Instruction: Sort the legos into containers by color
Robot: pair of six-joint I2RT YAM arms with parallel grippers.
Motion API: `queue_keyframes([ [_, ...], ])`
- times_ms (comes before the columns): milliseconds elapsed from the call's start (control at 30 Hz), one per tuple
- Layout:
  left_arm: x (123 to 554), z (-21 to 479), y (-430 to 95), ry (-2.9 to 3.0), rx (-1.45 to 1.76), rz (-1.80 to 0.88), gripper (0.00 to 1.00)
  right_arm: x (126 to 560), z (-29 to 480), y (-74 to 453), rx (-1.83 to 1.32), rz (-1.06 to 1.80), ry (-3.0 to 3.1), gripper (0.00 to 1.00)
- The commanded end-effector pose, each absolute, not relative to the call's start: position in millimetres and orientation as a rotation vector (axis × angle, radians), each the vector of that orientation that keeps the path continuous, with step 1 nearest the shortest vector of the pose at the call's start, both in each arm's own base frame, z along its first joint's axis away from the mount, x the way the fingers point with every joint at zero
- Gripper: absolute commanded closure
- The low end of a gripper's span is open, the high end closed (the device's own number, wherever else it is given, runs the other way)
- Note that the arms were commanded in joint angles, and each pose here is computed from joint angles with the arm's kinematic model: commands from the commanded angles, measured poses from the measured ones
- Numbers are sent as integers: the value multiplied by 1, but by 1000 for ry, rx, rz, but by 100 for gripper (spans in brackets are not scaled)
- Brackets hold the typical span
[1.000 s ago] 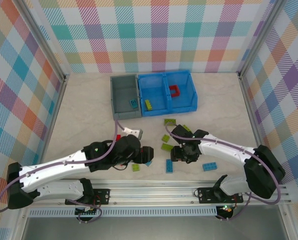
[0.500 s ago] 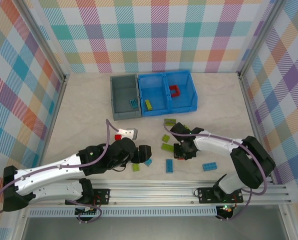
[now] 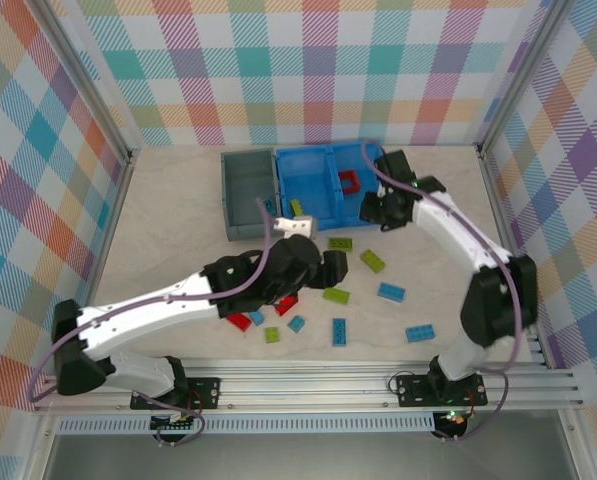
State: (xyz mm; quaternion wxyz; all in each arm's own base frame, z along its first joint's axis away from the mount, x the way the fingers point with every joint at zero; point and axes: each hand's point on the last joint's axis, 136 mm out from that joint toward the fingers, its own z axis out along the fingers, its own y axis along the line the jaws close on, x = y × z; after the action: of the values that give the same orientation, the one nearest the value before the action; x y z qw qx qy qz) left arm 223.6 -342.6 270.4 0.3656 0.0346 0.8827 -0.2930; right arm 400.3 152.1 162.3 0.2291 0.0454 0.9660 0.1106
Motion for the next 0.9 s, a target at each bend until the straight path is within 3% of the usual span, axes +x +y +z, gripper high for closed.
queue_keyframes([
  [0,239,278,-352,2259,120,-743,23,428,141,153,64,295,2737,71],
  [267,257,279,-362,2261,115,-677,24,483,101,165,60,303,2842,67],
  [467,259,277,-345,2269,72,-589,24,488,94,166,76,311,2854,48],
  [700,251,270,-311,2314,50,-458,26,484,165,167,57,361,2719,43],
  [867,233,234,-256,2465,-44,-227,28,443,236,170,3,380,2579,44],
])
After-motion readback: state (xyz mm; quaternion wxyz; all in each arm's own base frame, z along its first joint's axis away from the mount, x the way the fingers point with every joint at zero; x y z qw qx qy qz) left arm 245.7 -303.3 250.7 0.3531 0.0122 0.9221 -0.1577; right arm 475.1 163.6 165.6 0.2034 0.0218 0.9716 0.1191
